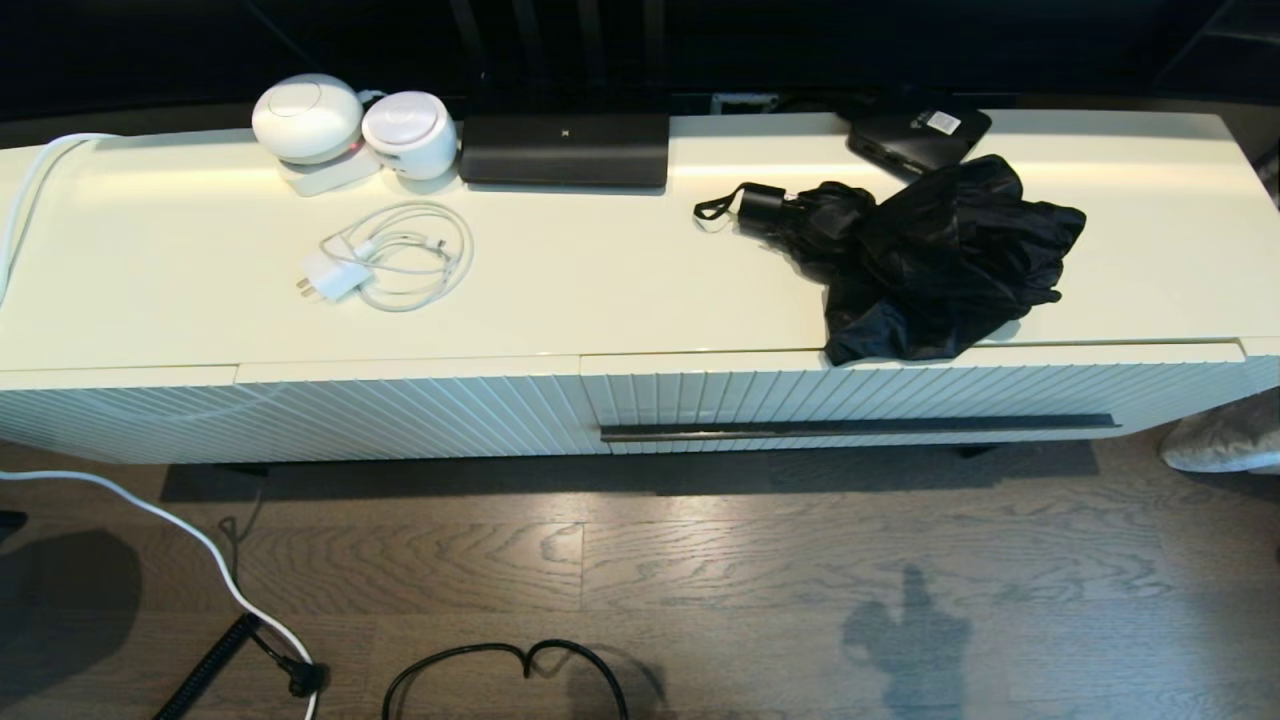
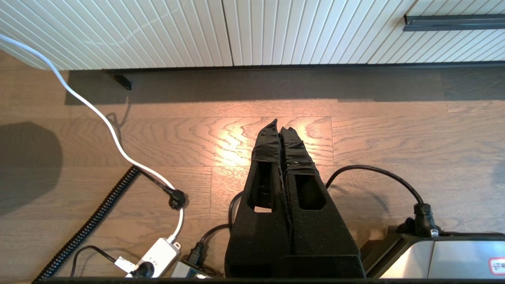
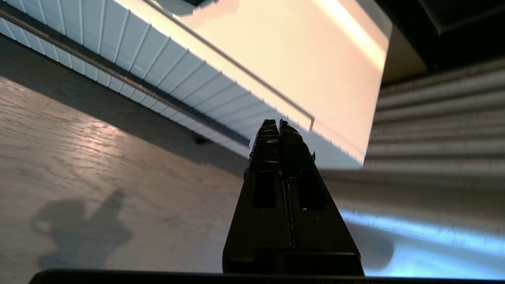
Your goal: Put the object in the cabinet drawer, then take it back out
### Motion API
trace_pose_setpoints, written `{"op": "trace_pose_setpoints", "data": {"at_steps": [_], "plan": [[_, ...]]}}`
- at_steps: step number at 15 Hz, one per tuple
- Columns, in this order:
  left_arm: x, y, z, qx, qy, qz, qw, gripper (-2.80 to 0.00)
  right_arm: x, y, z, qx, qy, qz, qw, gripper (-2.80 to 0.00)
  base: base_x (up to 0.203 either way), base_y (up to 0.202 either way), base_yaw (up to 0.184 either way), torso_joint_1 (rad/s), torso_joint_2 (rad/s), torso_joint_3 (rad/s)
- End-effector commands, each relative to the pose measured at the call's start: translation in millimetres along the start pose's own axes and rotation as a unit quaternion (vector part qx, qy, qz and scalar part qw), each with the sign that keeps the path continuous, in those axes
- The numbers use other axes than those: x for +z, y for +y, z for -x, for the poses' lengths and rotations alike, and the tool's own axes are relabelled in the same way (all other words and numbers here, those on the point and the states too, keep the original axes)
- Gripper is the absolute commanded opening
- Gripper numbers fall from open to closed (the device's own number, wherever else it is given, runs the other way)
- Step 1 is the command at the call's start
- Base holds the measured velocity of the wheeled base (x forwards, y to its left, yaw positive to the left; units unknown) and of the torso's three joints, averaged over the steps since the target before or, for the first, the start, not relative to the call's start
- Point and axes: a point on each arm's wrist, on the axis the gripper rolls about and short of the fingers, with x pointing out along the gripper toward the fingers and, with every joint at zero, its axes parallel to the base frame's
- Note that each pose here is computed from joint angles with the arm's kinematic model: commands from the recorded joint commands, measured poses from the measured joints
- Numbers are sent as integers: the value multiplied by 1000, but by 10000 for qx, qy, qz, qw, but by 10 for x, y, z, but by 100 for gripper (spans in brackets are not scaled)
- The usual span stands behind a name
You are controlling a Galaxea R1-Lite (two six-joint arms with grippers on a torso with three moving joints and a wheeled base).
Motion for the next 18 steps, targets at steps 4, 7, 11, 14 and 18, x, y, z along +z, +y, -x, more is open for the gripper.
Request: {"op": "trace_pose_setpoints", "data": {"at_steps": [4, 7, 11, 14, 18], "plan": [[0, 0, 1, 7, -10, 4, 10000, -280, -451, 185, 673, -371, 563, -1565, 9854, -280, 0, 0, 0, 0, 0, 0], [0, 0, 1, 0, -11, 4, 10000, -280, -619, 301, 827, -254, 840, -1764, 9804, -280, 0, 0, 0, 0, 0, 0], [0, 0, 1, 8, -11, 4, 10000, -280, -871, 470, 1096, -13, 1258, -1765, 9762, -280, 0, 0, 0, 0, 0, 0], [0, 0, 1, 3, -11, 4, 10000, -280, -919, 500, 1151, -86, 1177, -2290, 9663, -280, 0, 0, 0, 0, 0, 0], [0, 0, 1, 2, -11, 4, 10000, -280, -1111, 637, 1281, 239, 1595, -2339, 9588, -280, 0, 0, 0, 0, 0, 0]]}}
